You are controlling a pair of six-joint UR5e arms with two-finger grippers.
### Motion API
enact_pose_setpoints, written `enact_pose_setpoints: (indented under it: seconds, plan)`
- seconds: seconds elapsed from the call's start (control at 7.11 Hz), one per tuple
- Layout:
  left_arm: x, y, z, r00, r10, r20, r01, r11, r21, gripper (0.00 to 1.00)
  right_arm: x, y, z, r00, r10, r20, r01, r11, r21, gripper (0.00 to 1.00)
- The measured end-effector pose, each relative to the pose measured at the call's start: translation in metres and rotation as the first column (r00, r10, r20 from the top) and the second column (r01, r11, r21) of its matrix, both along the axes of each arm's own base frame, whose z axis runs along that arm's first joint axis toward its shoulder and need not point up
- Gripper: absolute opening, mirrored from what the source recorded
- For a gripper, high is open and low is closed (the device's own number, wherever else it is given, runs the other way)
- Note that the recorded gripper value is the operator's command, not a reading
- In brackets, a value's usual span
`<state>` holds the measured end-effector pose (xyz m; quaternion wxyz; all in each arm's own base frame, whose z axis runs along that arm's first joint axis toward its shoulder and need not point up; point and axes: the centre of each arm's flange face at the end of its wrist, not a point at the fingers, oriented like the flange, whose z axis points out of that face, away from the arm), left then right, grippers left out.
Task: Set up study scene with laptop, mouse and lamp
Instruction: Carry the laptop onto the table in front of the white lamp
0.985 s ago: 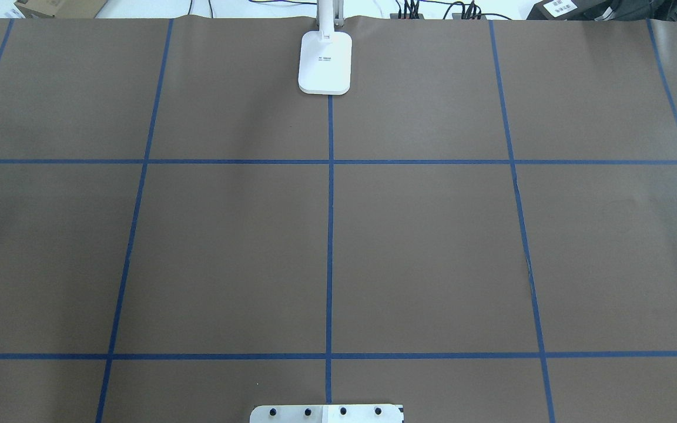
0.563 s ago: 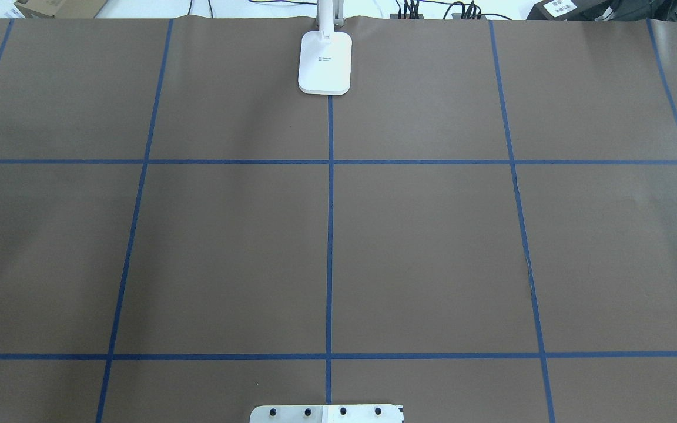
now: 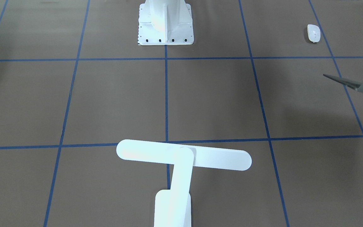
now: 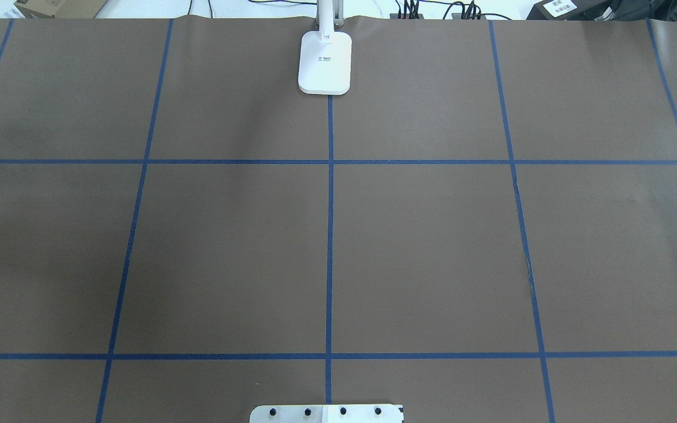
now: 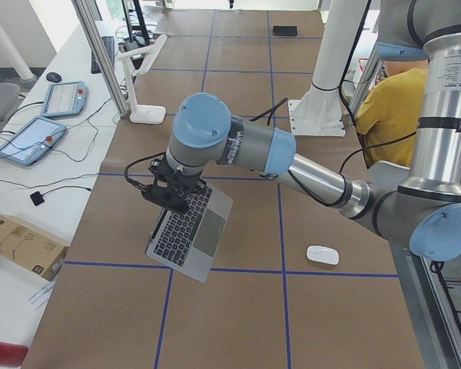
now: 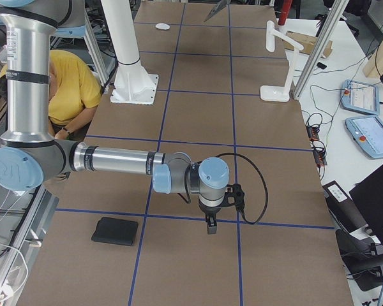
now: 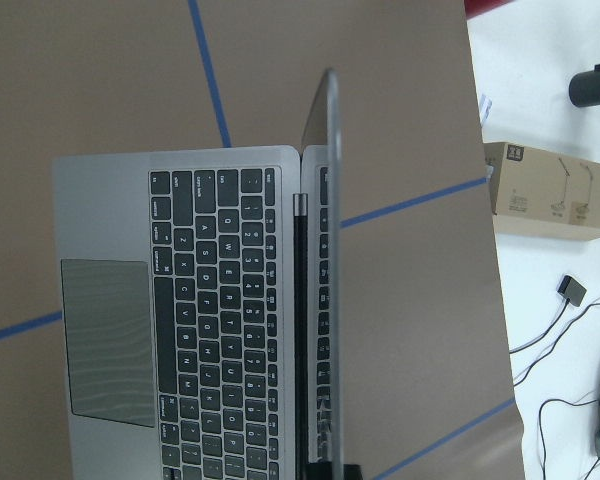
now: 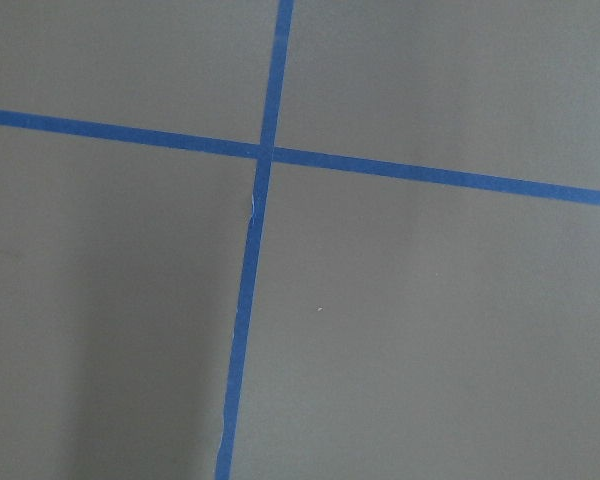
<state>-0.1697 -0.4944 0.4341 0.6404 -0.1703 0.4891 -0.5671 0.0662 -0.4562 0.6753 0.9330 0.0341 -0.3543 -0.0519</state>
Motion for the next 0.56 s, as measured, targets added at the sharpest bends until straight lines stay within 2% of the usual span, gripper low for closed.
enact_pose_setpoints:
  seconds: [0.28, 0.56]
  plan:
    - [0.075, -0.050, -0.062, 0.999, 0.050, -0.012, -0.051, 0.998, -0.038, 0.00, 0.000, 0.000, 0.000, 1.000, 0.000, 0.000, 0.000, 1.000, 0.000, 1.00]
    - [0.139, -0.077, -0.114, 0.999, 0.038, -0.016, -0.040, 0.996, -0.083, 0.00, 0.000, 0.000, 0.001, 1.000, 0.000, 0.000, 0.000, 1.000, -0.003, 1.00]
